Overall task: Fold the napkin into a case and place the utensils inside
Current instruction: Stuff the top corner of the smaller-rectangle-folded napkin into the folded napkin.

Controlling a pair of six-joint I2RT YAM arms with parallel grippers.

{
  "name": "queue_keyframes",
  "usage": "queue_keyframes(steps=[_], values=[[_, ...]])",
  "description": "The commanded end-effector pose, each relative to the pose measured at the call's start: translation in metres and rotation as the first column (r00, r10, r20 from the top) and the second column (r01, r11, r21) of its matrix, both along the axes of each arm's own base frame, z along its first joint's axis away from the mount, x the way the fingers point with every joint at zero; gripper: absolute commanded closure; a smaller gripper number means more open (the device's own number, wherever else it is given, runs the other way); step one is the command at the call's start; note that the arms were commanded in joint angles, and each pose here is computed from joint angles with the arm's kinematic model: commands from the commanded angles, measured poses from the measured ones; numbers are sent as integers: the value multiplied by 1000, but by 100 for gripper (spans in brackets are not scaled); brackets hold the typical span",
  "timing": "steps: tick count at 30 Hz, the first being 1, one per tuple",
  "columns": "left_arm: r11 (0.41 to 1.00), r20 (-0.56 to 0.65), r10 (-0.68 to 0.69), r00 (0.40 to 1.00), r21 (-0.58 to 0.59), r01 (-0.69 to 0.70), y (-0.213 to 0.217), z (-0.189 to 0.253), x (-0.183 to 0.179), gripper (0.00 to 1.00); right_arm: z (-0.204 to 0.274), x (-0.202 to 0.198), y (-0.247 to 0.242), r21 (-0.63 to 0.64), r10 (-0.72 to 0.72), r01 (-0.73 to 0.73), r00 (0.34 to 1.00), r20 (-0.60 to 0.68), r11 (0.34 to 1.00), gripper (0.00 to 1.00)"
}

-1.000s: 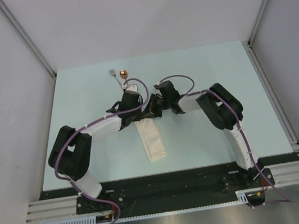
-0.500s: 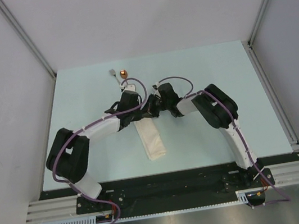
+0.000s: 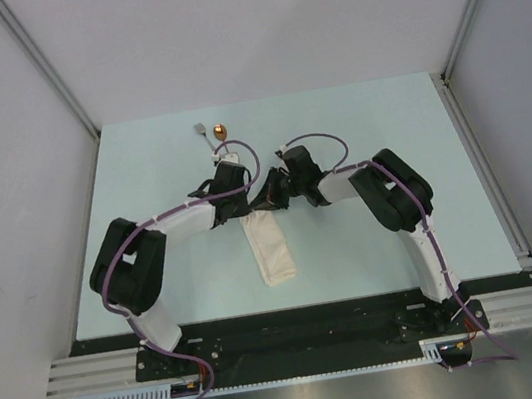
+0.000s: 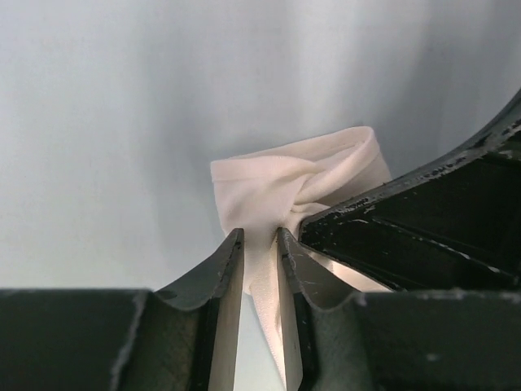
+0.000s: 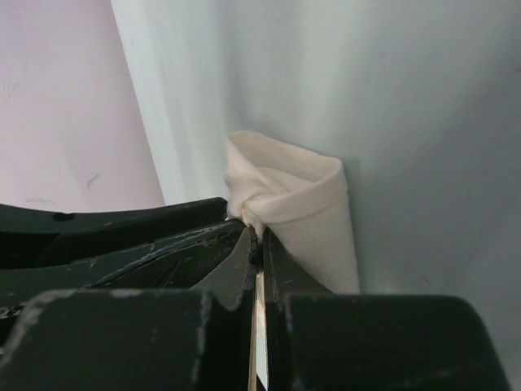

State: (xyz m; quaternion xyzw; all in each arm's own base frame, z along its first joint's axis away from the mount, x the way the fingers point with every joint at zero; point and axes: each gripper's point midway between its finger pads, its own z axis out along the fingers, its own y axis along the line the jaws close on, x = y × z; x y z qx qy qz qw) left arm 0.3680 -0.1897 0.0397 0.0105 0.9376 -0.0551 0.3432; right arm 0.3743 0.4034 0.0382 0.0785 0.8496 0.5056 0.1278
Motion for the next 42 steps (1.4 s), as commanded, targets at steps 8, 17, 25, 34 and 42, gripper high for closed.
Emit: queue_keyframes(steps=[8, 17, 25, 34, 42], values=[[1000, 50, -15, 999, 13, 14, -6, 12, 20, 75, 8, -2, -1, -2, 8, -8, 1000, 10, 1000, 100], [1000, 90, -13, 996, -3, 13, -6, 25, 21, 94, 9, -6, 7, 1, 25, -25, 1000, 3, 1000, 100], [995, 109, -36, 993, -88, 46, -16, 40, 5, 100, 13, 2, 26, 37, 32, -32, 999, -2, 999, 100], [995, 82, -9, 997, -101, 17, -14, 33, 1, 100, 24, -1, 28, 81, 84, -85, 996, 15, 993, 80], [996, 72, 11, 997, -86, -5, -7, 27, -2, 100, 43, -7, 8, 80, 105, -109, 993, 43, 991, 70]])
